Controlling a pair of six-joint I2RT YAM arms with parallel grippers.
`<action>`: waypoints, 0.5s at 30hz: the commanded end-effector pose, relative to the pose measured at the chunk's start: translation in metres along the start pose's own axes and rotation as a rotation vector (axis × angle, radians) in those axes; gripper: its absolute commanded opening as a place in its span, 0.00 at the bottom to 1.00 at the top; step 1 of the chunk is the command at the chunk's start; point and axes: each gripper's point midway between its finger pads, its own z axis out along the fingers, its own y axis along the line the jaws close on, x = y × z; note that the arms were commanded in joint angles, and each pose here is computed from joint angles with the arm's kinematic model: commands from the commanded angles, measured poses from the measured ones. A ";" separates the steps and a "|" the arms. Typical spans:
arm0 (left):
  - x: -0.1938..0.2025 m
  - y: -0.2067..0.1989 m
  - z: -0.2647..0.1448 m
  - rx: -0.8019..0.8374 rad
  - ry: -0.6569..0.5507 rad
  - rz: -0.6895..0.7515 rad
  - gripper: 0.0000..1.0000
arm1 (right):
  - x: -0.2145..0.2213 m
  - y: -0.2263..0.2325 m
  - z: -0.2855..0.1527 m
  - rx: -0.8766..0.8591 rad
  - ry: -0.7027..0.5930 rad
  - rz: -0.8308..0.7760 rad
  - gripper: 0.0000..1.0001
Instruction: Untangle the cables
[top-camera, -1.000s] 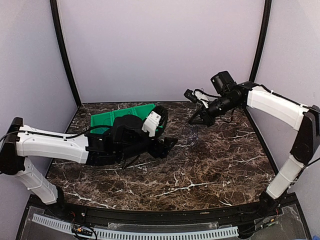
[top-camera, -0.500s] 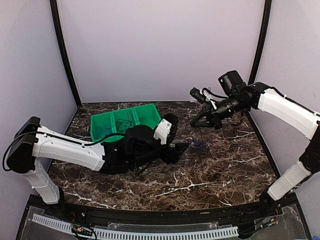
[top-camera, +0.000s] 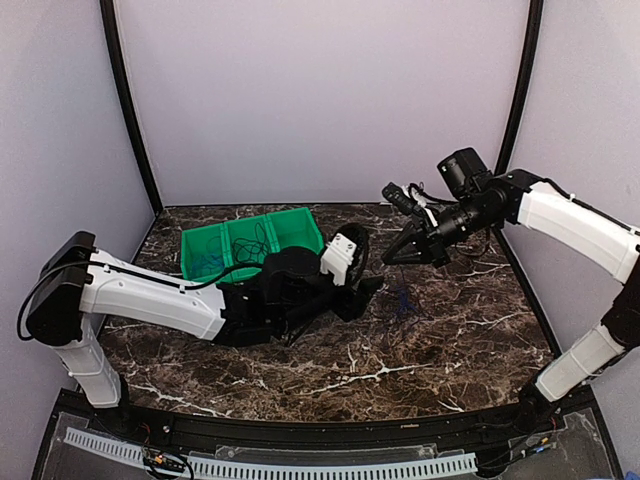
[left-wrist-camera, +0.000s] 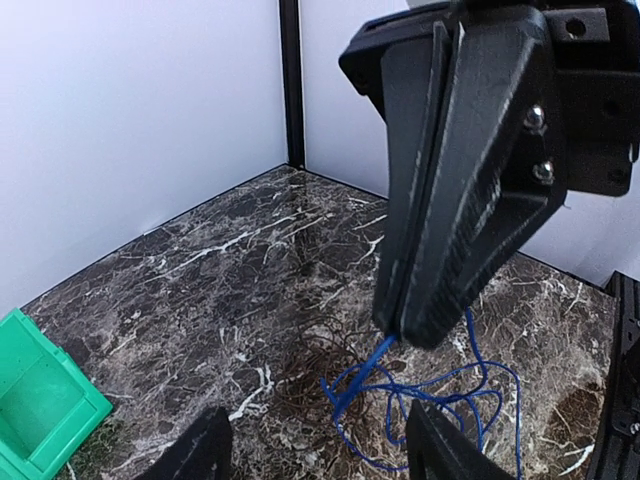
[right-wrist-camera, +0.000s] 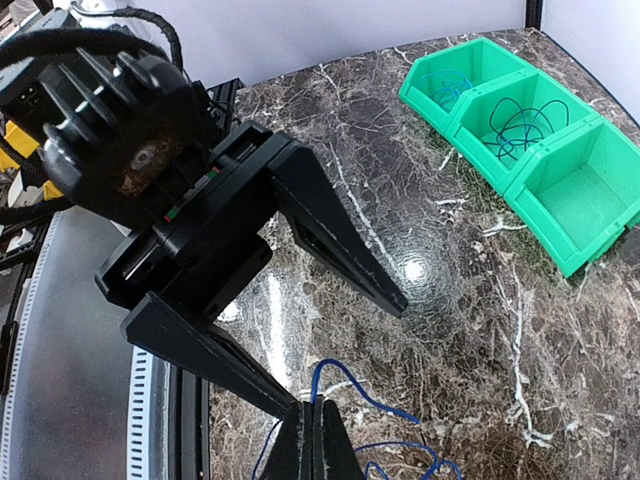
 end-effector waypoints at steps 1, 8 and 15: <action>-0.031 0.005 0.004 -0.035 -0.082 0.010 0.58 | -0.003 0.015 -0.002 -0.043 -0.025 -0.034 0.00; -0.036 0.005 0.009 -0.017 -0.090 0.015 0.26 | 0.002 0.016 0.000 -0.047 -0.028 -0.031 0.00; -0.049 0.008 0.000 -0.013 -0.109 -0.022 0.00 | 0.013 -0.003 0.011 0.007 -0.017 -0.009 0.12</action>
